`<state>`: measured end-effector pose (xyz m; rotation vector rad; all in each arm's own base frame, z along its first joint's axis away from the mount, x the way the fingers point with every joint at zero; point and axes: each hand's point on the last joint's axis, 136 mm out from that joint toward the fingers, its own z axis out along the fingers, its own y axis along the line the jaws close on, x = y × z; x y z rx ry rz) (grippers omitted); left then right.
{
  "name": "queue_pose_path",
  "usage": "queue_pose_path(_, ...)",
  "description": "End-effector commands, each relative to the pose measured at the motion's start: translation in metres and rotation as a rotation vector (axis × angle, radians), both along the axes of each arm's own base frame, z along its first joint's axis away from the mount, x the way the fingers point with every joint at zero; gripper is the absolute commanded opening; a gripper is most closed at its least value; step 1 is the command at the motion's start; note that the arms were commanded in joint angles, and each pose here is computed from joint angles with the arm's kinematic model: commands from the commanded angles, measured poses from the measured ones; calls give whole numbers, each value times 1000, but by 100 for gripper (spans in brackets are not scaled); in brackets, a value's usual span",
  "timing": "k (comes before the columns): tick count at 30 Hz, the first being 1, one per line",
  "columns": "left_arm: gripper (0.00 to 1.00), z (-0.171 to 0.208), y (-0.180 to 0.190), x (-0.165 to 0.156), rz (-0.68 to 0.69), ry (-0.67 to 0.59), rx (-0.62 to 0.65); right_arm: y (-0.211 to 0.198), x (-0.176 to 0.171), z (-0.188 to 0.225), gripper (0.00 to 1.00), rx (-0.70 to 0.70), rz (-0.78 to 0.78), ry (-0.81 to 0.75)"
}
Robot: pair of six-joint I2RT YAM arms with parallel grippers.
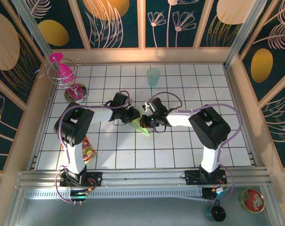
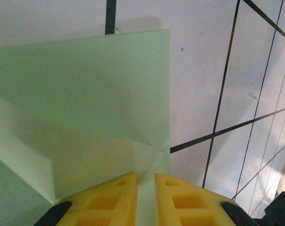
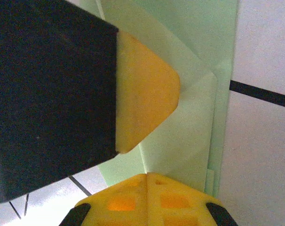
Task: Fold a paper plane with a square sheet of paper (pick it up from the middle)
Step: Fourth fold the wing at the center of the table.
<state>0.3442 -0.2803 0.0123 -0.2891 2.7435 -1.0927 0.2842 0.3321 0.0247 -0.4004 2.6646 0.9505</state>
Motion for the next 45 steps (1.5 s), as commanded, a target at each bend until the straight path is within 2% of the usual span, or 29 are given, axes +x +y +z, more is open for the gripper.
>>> queue_pose_path(1, 18, -83, 70, -31, 119, 171, 343, -1, 4, -6, 0, -4, 3, -1)
queue_pose_path(9, 18, -103, 88, -39, 145, 205, 442, -27, -34, -29, 0, -69, 84, 88)
queue_pose_path(18, 16, -111, 93, -39, 159, 214, 475, -40, -70, -19, 0, -48, 185, 135)
queue_pose_path(32, 16, -111, 91, -40, 153, 217, 465, -74, -102, -33, 0, -107, 129, 201)
queue_pose_path(36, 16, -107, 87, -38, 144, 208, 441, -72, -93, -13, 0, -64, 102, 123)
queue_pose_path(42, 16, -93, 74, -30, 126, 185, 383, -49, -45, 44, 0, 53, 10, -83)
queue_pose_path(45, 16, -85, 68, -26, 120, 168, 352, -38, -26, 52, 0, 86, -24, -116)
